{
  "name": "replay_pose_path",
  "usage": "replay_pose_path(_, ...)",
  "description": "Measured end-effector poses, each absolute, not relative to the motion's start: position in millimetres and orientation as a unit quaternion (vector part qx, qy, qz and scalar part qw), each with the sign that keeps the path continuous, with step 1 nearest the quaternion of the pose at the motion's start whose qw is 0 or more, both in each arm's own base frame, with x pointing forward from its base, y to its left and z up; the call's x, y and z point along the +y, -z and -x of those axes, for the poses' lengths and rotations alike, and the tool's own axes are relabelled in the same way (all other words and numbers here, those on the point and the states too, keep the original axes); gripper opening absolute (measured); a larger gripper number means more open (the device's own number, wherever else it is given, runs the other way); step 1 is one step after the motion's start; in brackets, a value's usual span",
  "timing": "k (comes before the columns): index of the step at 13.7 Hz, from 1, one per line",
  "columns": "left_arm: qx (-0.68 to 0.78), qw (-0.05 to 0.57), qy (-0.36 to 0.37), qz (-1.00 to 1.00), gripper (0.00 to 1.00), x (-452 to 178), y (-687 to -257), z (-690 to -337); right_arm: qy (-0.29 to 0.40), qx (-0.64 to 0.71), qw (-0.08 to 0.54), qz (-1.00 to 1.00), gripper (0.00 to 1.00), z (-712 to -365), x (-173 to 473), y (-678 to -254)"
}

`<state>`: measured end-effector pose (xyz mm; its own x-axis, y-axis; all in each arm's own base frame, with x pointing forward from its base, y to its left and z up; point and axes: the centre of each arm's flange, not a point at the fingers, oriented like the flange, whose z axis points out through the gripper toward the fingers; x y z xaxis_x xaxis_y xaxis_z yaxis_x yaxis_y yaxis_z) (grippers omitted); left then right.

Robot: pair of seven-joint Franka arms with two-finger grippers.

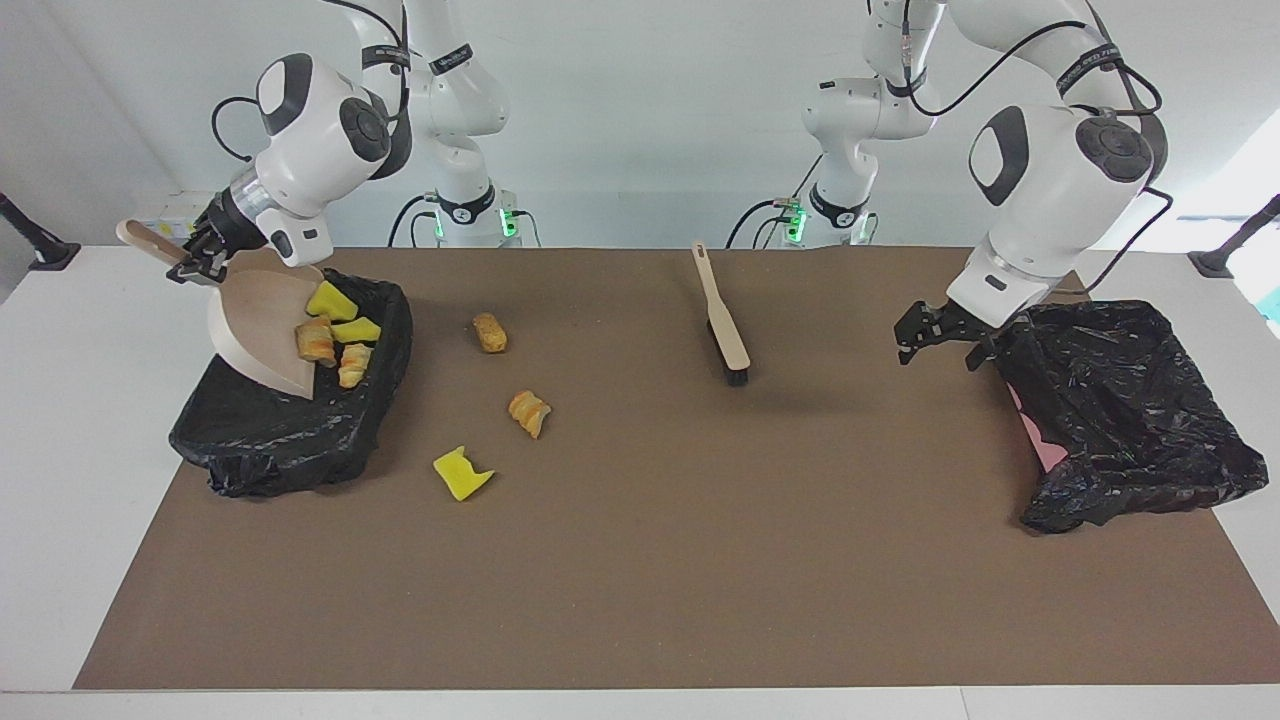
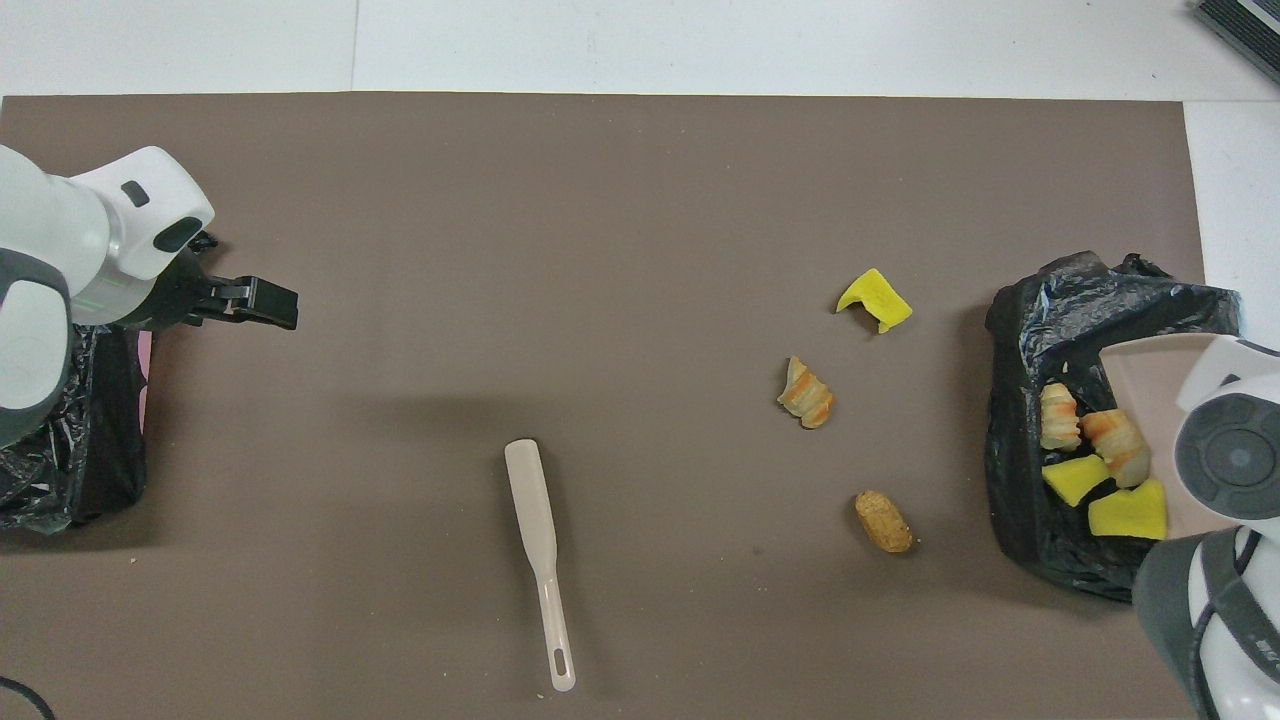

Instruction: Sweep and dump trash in bin

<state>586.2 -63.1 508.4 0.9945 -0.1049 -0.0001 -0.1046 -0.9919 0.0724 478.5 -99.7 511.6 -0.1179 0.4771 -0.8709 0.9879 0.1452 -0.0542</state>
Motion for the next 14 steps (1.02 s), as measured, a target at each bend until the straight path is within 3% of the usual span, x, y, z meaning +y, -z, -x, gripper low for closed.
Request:
replay_pose_path(10, -0.042, 0.022, 0.048, -0.998, 1.0, -41, -597, -568, 0.357, 0.652, 0.398, -0.537, 0.31, -502, -49, -552)
replay_pose_path(14, -0.044, 0.018, 0.04, -0.998, 1.0, -42, -613, -561, 0.317, 0.634, 0.35, -0.612, 0.31, -532, -46, -561)
